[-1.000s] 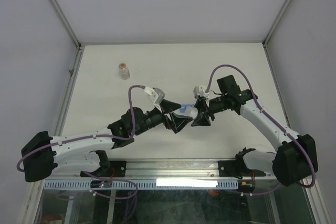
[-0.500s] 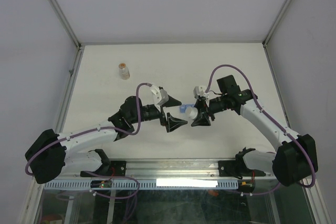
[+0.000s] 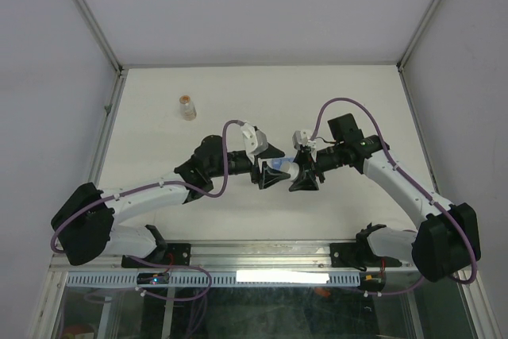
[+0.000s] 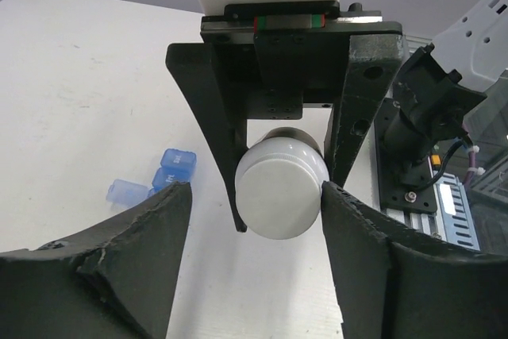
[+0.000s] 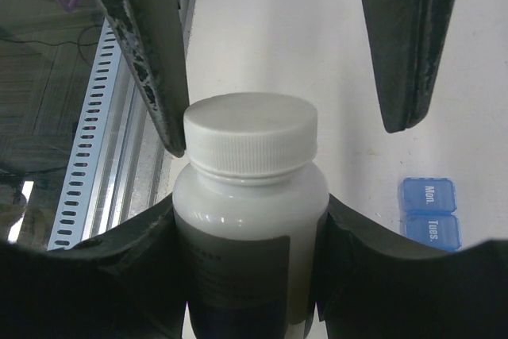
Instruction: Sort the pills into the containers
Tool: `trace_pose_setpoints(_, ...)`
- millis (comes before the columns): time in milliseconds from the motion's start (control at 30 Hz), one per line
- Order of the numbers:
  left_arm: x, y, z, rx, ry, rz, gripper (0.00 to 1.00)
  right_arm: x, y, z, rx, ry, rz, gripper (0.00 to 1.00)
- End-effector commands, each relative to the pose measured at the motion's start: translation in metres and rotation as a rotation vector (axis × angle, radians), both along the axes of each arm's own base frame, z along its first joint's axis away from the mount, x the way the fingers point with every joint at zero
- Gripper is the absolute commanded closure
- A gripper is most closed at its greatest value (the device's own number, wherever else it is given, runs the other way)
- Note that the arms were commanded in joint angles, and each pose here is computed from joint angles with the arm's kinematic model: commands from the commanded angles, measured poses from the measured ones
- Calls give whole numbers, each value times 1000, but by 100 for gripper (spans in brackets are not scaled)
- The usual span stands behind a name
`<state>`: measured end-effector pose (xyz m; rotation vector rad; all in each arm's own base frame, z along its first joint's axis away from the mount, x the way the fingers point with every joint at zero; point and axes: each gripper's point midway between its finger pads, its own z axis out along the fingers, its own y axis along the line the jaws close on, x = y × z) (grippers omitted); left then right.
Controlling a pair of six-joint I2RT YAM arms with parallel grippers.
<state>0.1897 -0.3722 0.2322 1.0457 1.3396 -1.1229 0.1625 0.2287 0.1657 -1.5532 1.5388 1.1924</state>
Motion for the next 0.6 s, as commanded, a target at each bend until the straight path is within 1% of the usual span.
trace_pose_setpoints(0,1,-6,21,-28,-61,-28,36,5,8,24,65,-70,28,100)
trace_pose_setpoints(100,-2,-7,20,-24,-58,-46,41,6,8,24,65,-71,28,100)
trace_pose_setpoints(300,-4,-8,19,-22,-41,-69,56,5,8,24,63,-69,28,100)
trace_pose_setpoints(333,-4,-8,18,-22,-33,-72,60,5,8,24,65,-70,28,100)
trace_pose_setpoints(400,-4,-8,20,-28,-13,-70,75,6,8,24,64,-69,27,100)
trace_pose_setpoints(433,-3,-8,20,-30,0,-67,80,6,8,24,64,-71,27,100)
trace_pose_setpoints(567,-6,-8,24,-70,85,-67,92,6,8,24,62,-70,26,100)
